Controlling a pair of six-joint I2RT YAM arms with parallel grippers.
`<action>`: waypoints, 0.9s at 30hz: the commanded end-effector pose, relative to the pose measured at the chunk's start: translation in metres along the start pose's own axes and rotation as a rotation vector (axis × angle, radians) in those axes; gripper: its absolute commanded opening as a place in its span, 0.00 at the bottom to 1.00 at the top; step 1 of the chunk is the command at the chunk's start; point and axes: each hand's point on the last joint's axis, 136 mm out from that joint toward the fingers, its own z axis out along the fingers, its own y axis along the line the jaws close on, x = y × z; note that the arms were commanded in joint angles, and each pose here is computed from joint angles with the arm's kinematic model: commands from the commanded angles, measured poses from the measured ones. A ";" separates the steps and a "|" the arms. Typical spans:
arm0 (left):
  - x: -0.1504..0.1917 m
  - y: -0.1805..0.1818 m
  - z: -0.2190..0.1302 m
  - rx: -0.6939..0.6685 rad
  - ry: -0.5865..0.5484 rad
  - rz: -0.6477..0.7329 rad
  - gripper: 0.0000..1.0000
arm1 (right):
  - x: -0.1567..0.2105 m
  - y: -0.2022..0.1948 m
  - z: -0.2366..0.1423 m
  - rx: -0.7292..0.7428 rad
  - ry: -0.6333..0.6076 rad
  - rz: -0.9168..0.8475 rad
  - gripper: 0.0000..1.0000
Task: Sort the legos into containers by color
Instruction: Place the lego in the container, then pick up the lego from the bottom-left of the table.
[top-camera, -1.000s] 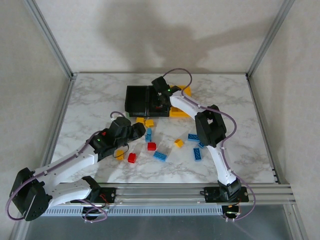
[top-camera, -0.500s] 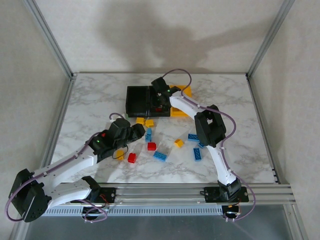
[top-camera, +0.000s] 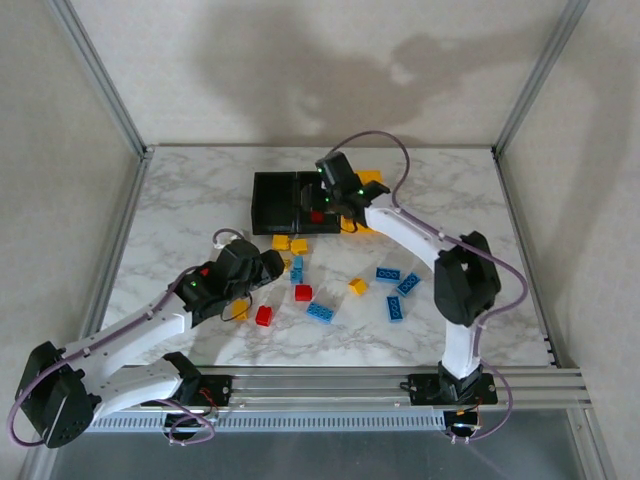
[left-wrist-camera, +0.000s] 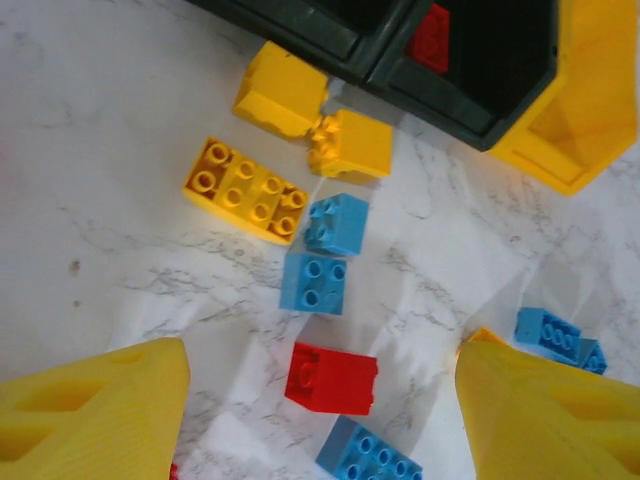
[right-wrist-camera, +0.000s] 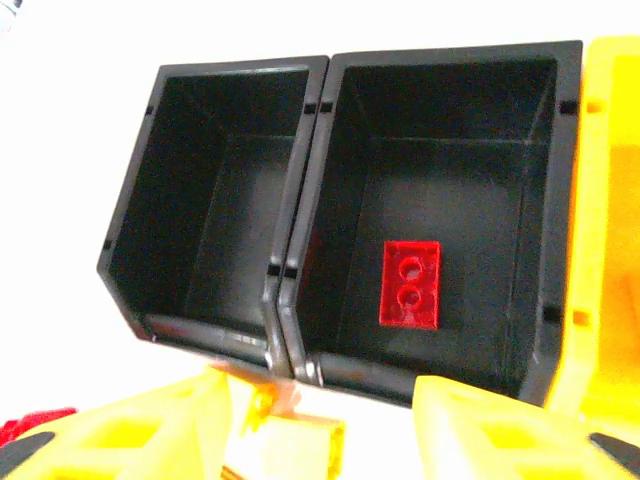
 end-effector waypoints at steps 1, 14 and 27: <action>0.002 0.029 -0.007 -0.118 0.002 0.009 0.72 | 0.013 0.004 -0.021 -0.079 -0.019 -0.006 0.51; 0.012 0.077 -0.020 -0.311 0.103 0.117 0.73 | 0.122 0.012 -0.109 -0.392 0.062 -0.095 0.50; 0.027 0.097 -0.009 -0.381 0.139 0.088 0.74 | 0.161 0.005 -0.114 -0.417 0.110 -0.068 0.51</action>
